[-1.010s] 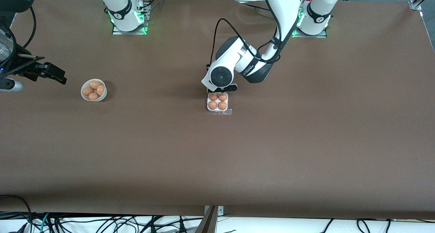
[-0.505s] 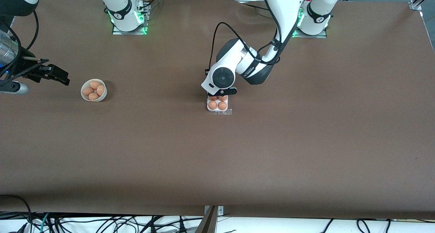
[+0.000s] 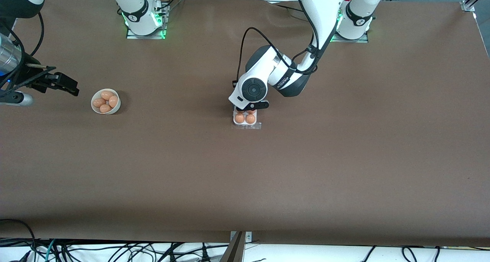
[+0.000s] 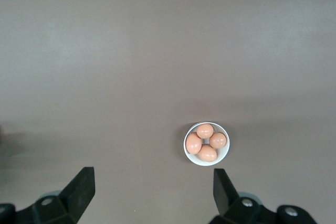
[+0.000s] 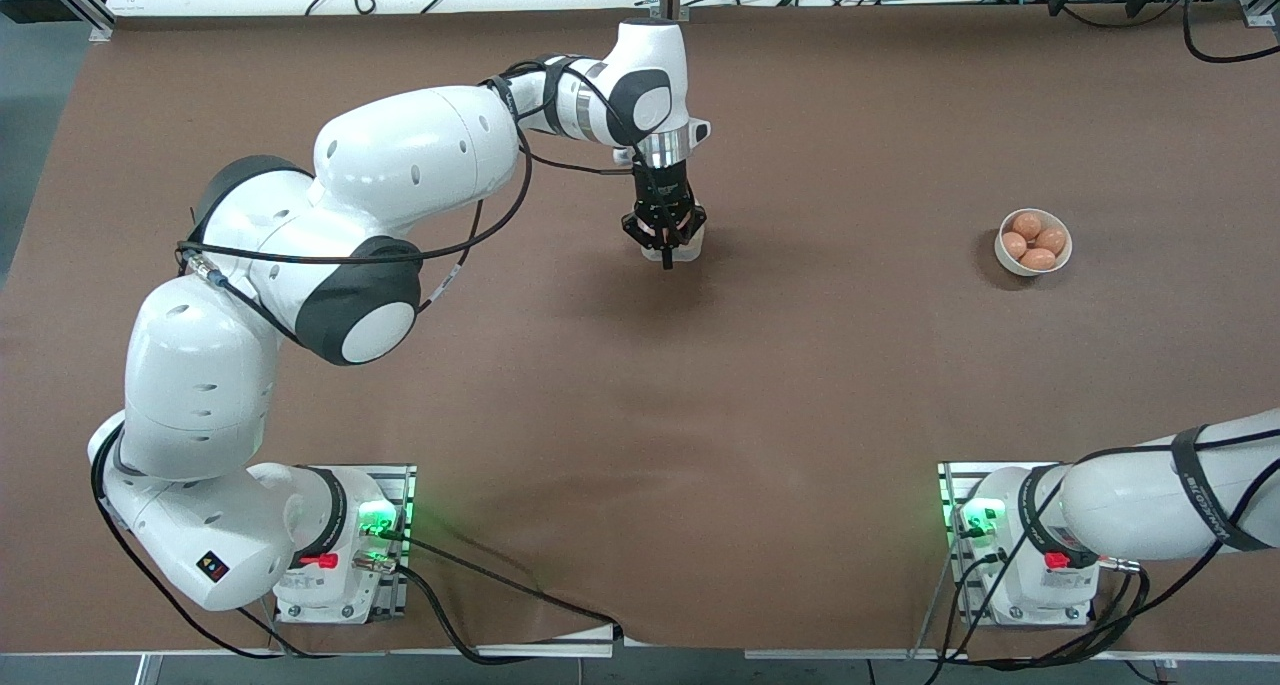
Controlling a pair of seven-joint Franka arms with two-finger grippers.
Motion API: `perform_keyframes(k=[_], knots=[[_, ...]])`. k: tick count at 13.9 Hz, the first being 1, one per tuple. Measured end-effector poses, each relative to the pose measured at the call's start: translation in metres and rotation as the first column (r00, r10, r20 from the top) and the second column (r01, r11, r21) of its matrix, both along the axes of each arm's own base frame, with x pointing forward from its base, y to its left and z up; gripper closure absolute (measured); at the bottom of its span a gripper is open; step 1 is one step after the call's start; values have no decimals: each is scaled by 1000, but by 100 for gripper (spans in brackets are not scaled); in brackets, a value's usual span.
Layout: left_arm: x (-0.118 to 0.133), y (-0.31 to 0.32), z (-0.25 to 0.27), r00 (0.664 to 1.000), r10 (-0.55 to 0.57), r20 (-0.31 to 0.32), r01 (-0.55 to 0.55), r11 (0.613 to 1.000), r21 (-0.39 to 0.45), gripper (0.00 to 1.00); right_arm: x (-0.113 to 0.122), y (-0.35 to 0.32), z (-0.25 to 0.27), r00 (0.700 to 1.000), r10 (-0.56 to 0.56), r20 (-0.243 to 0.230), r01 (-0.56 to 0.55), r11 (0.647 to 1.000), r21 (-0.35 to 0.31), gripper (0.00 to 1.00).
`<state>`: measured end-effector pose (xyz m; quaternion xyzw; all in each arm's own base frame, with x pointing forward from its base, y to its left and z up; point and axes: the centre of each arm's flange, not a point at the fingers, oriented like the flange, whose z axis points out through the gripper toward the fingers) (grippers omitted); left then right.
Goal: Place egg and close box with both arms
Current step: 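Push the clear carton lid over the eggs with the left gripper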
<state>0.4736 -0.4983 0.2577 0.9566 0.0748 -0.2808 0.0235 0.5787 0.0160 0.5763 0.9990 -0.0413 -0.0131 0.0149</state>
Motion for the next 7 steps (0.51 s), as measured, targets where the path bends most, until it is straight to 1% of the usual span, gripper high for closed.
perform_keyframes(k=[7], knots=[[24, 6, 12, 997, 45, 67, -43, 999, -33, 98, 0, 0, 0, 1000, 0, 0, 0, 1000, 0, 0]])
